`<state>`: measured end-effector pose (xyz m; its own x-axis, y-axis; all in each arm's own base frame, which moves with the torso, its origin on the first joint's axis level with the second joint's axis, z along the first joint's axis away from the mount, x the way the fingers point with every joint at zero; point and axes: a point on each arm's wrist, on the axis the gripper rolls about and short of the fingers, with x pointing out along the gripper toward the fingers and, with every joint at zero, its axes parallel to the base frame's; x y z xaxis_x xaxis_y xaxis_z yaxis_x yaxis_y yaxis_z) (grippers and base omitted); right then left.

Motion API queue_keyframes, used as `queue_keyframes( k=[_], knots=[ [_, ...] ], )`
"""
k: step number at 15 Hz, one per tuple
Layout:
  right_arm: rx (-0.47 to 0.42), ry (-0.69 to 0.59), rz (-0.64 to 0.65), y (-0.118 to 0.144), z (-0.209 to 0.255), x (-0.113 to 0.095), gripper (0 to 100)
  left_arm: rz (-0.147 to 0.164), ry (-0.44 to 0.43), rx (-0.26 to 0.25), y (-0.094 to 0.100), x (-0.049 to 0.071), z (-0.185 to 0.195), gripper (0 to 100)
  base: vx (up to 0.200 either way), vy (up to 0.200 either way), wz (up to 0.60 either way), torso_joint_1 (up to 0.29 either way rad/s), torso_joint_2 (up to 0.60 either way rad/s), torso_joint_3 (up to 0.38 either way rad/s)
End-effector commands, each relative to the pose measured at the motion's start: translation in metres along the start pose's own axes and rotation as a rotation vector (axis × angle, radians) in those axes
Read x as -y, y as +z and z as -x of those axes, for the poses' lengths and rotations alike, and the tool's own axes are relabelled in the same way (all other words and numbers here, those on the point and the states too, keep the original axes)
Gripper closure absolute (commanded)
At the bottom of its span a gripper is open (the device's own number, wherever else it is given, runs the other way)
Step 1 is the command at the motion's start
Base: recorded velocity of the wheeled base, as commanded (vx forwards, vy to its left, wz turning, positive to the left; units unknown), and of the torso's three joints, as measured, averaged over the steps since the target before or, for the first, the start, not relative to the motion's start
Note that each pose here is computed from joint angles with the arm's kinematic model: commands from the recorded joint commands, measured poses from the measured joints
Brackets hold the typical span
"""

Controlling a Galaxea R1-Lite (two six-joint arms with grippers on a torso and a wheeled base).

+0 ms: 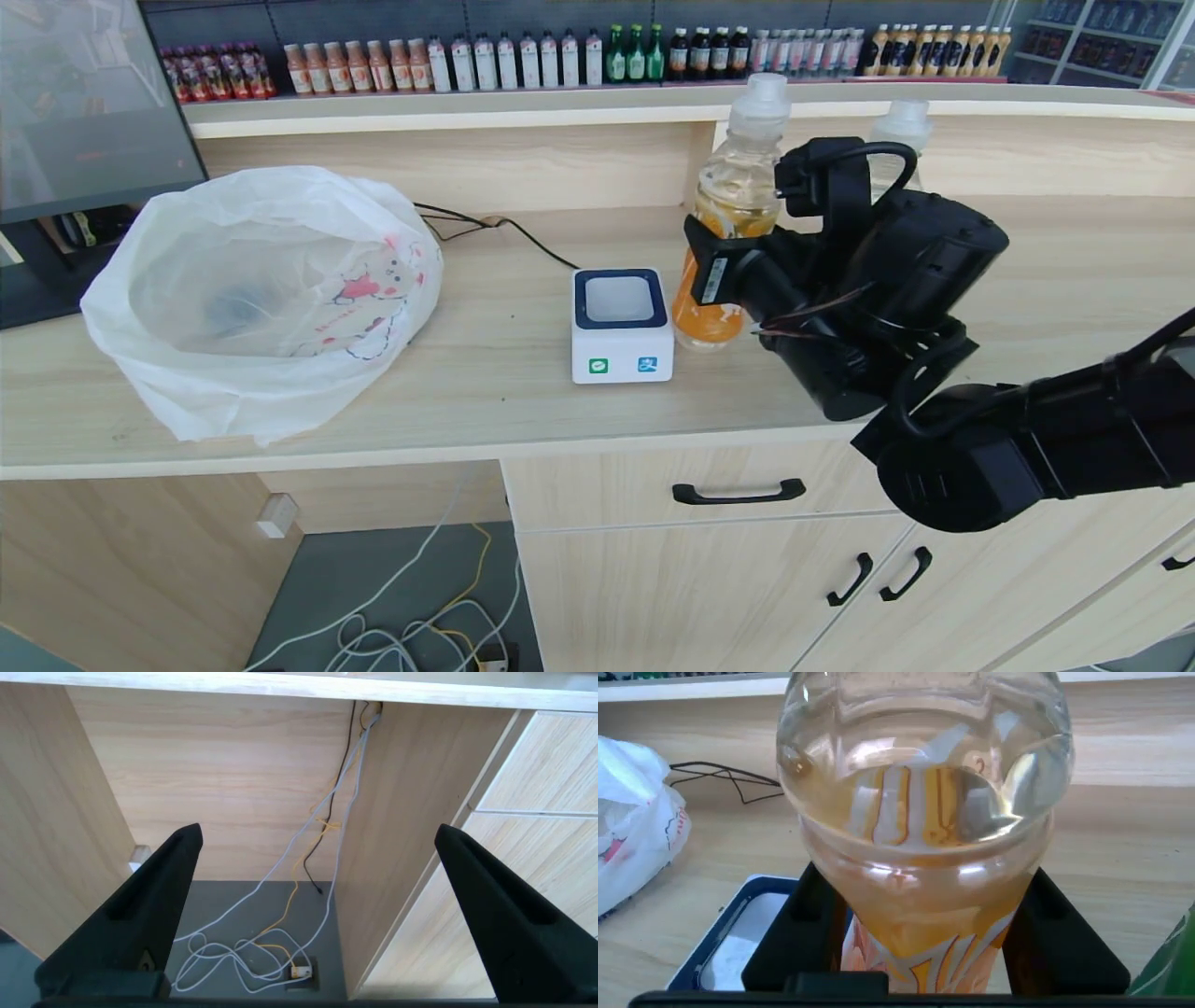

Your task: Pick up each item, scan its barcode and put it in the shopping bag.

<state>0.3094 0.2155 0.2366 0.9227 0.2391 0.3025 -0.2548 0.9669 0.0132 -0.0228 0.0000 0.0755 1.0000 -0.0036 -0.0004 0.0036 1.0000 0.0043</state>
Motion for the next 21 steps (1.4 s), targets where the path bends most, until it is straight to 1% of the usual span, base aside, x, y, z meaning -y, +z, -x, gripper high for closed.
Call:
queue_keyframes(
  k=[1,5,7,10,11,12,13,17,19,21],
  knots=[
    [0.035,0.019,-0.02,0.018,0.009,-0.004,100,0.0,0.001,0.0,0.0,0.0,0.0,0,0.0,0.0,0.0,0.0,0.0,0.0],
    [0.069,0.047,-0.051,0.042,0.026,-0.007,100,0.0,0.001,0.0,0.0,0.0,0.0,0,0.0,0.0,0.0,0.0,0.0,0.0],
    [0.052,0.055,-0.062,0.058,0.04,-0.002,100,0.0,0.001,0.0,0.0,0.0,0.0,0,0.0,0.0,0.0,0.0,0.0,0.0],
    [0.026,0.079,-0.08,0.064,0.061,-0.002,100,0.0,0.001,0.0,0.0,0.0,0.0,0,0.0,0.0,0.0,0.0,0.0,0.0],
    [0.02,0.083,-0.087,0.063,0.064,-0.003,100,0.0,0.001,0.0,0.0,0.0,0.0,0,0.0,0.0,0.0,0.0,0.0,0.0],
    [-0.03,0.083,-0.105,0.055,0.083,-0.002,100,0.0,0.001,0.0,0.0,0.0,0.0,0,0.0,0.0,0.0,0.0,0.0,0.0],
    [-0.049,0.082,-0.109,0.052,0.095,0.001,100,0.0,0.001,0.0,0.0,0.0,0.0,0,0.0,0.0,0.0,0.0,0.0,0.0],
    [-0.082,0.085,-0.099,0.041,0.131,0.017,100,0.0,0.001,0.0,0.0,0.0,0.0,0,0.0,0.0,0.0,0.0,0.0,0.0],
    [-0.099,0.098,-0.093,0.031,0.144,0.018,100,0.0,0.001,0.0,0.0,0.0,0.0,0,0.0,0.0,0.0,0.0,0.0,0.0],
    [-0.112,0.082,-0.096,0.023,0.155,0.016,100,0.0,0.001,0.0,0.0,0.0,0.0,0,0.0,0.0,0.0,0.0,0.0,0.0]
  ],
)
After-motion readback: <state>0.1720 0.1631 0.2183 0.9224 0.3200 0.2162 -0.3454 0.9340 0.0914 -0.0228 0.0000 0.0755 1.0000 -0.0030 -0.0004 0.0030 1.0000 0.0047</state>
